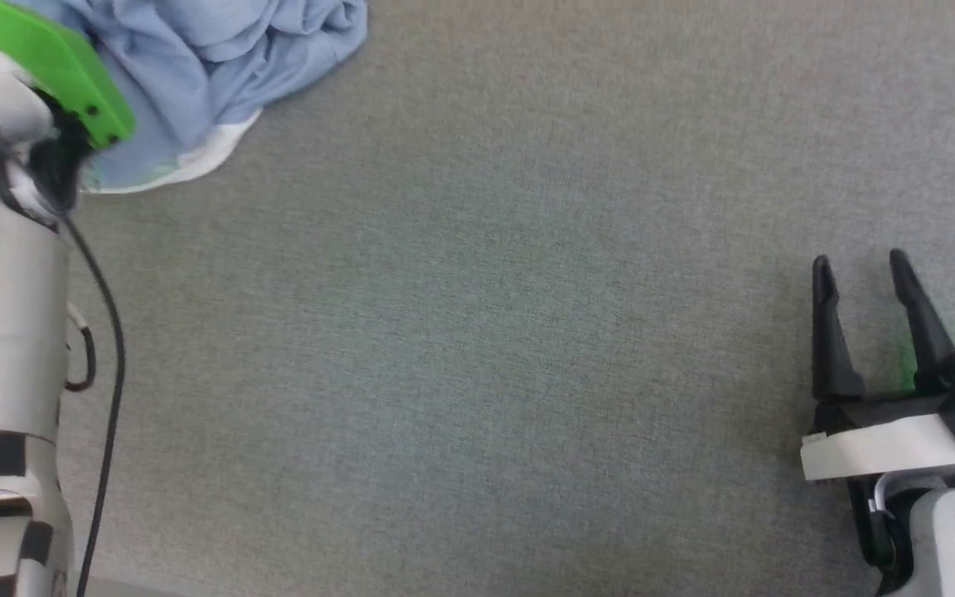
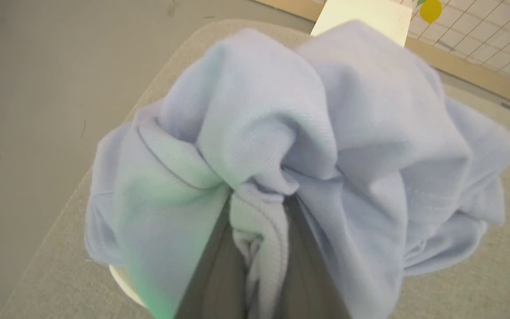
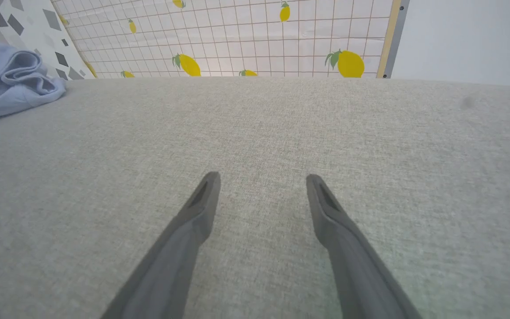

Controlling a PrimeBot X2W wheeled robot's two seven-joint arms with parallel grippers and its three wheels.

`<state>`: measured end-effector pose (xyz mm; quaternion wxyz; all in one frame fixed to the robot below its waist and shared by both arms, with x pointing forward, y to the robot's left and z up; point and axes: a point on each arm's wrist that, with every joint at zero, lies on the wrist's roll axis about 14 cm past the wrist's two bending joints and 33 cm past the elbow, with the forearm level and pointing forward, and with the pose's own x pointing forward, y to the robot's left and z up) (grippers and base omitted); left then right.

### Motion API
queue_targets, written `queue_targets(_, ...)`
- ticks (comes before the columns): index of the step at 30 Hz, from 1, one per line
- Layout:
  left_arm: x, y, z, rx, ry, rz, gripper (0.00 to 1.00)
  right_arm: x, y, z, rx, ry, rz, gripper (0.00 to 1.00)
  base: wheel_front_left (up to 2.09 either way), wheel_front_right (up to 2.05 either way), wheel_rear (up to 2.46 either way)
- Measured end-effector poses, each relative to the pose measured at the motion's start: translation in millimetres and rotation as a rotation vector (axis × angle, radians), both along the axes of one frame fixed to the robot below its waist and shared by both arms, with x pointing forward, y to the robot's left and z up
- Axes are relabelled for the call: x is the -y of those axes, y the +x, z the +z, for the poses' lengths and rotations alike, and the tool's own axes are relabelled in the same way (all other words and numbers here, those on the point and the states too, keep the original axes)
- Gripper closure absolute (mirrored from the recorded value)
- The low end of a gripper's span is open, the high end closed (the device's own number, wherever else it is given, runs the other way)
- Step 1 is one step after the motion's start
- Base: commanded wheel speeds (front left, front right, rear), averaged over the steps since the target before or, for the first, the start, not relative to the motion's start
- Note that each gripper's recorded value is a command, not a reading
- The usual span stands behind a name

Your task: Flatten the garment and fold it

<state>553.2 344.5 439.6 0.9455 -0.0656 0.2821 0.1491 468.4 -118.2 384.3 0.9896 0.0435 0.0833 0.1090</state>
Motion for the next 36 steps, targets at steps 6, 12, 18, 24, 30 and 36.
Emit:
queue_targets(6,-5,18,93,0.315,0.051,-0.008,1.00,-2,-9,10,-0.001,0.017,0.002,0.00,0.00,0.00,0.00)
queue_targets(12,5,19,198,0.611,0.094,-0.068,1.00,-1,-22,24,0.013,0.036,-0.003,0.00,0.00,0.00,0.00)
queue_targets(18,31,7,275,0.778,0.117,-0.163,1.00,2,-30,43,0.046,0.056,-0.016,0.00,0.00,0.00,0.00)
queue_targets(24,74,-3,318,0.862,0.090,-0.276,1.00,13,-37,66,0.097,0.067,-0.047,0.00,0.00,0.00,0.00)
queue_targets(30,146,-3,334,0.900,0.004,-0.440,1.00,36,-48,81,0.131,0.058,-0.109,0.00,0.00,0.00,0.00)
queue_targets(36,227,-7,333,0.903,-0.095,-0.619,1.00,69,-64,89,0.146,0.050,-0.204,0.00,0.00,0.00,0.00)
